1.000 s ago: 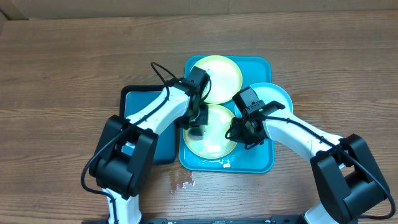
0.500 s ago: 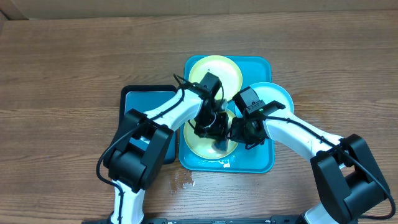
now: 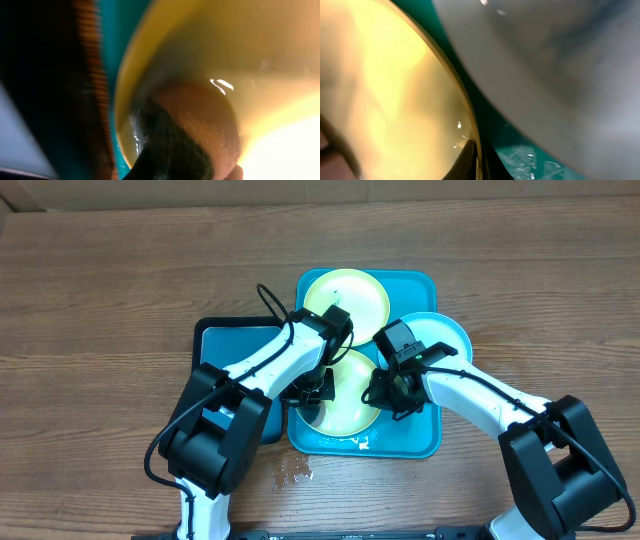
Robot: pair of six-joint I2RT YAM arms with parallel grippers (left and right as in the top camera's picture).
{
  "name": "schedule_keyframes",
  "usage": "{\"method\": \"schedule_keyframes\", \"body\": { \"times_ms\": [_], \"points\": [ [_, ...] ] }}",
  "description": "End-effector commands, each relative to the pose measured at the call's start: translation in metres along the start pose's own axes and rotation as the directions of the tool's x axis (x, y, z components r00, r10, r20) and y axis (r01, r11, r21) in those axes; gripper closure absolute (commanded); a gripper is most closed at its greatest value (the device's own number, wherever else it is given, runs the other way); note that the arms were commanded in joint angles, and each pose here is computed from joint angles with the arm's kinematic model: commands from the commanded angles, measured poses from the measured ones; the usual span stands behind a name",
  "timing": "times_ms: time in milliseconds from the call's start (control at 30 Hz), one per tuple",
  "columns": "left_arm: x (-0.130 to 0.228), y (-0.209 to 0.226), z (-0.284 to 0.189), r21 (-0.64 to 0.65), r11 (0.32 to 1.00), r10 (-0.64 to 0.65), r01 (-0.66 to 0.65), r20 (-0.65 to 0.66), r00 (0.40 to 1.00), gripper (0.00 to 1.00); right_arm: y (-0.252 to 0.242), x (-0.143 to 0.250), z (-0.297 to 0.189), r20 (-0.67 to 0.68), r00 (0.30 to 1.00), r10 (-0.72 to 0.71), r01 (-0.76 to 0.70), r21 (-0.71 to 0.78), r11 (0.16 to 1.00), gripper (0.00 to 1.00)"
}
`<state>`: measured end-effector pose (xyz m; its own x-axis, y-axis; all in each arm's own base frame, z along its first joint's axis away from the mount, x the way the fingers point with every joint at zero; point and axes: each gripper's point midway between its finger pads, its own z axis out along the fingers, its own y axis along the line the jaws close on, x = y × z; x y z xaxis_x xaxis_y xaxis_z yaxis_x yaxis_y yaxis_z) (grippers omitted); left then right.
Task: Clean dirty plates on tray and stack at the side
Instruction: 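Scrub the lower yellow plate with the sponge in the left gripper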
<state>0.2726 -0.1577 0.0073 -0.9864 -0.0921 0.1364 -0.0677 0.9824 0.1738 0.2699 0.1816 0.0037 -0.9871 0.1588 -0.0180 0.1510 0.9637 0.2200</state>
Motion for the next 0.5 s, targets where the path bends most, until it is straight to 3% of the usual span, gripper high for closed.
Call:
{"method": "schedule_keyframes", "body": {
  "times_ms": [0, 133, 267, 467],
  "points": [
    [-0.017, 0.046, 0.006, -0.199, 0.974, -0.085, 0.105, 0.105, 0.991, 0.96, -0.035, 0.007, 0.017, -0.016, 1.000, 0.009, -0.007, 0.145, 0.989, 0.96],
    [-0.012, 0.011, -0.009, 0.015, 1.000, -0.015, 0.014, 0.070, 0.997, 0.96, -0.036, 0.007, 0.017, -0.016, 1.000, 0.010, -0.007, 0.151, 0.988, 0.96],
    [-0.010, -0.010, -0.053, 0.213, 0.976, 0.017, -0.046, 0.136, 0.991, 0.96, -0.037, 0.007, 0.017, -0.016, 1.000, 0.010, -0.007, 0.153, 0.988, 0.96],
    [-0.013, 0.023, -0.132, 0.327, 0.944, -0.074, -0.041, 0.332, 0.940, 0.96, -0.039, 0.008, 0.016, -0.016, 1.000, 0.010, -0.008, 0.162, 0.987, 0.96]
  ]
}}
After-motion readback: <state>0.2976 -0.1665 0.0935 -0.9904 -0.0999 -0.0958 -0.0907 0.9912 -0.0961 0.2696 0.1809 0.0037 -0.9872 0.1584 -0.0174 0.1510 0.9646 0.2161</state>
